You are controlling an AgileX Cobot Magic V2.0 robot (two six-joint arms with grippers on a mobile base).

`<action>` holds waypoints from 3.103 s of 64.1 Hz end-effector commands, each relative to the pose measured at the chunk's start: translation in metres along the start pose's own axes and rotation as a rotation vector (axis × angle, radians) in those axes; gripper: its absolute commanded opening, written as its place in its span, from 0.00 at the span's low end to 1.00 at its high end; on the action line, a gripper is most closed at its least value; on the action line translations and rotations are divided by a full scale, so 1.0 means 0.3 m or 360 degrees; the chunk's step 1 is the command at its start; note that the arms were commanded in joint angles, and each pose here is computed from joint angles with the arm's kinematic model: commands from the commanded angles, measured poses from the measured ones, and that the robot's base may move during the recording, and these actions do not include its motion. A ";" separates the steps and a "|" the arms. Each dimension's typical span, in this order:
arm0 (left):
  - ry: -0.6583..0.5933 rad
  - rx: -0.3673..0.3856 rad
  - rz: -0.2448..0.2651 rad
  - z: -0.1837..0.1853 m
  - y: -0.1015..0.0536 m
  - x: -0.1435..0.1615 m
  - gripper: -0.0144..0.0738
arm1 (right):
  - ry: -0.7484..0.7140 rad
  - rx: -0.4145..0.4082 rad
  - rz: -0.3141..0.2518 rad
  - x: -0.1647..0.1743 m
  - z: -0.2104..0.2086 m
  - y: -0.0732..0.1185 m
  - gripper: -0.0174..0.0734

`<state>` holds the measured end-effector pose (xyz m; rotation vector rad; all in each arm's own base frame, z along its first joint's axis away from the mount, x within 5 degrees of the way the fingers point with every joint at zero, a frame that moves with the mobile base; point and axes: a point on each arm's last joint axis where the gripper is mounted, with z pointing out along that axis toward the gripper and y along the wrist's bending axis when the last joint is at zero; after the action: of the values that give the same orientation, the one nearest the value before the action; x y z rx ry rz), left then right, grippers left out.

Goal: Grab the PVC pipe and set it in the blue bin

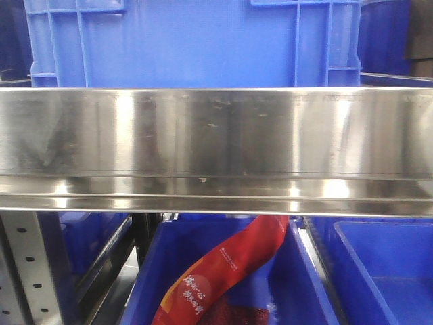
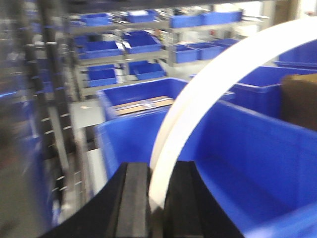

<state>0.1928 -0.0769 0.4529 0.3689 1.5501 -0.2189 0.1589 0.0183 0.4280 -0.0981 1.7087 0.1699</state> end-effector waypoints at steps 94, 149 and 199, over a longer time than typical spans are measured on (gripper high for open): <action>0.0350 0.0094 -0.0133 0.469 -0.030 -0.040 0.04 | 0.0183 -0.0316 -0.0071 -0.089 0.554 0.170 0.01; 0.0055 0.0049 -0.0174 -0.282 -0.034 0.292 0.04 | -0.0250 -0.0083 -0.0006 0.232 0.022 0.043 0.01; -0.0122 0.0013 -0.0056 -0.386 -0.027 0.289 0.04 | -0.0291 -0.0099 -0.0005 0.246 -0.042 0.041 0.01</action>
<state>0.0849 -0.0353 0.3656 0.3482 1.5057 -0.2638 0.1347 0.0323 0.3562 -0.1363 1.5383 0.2326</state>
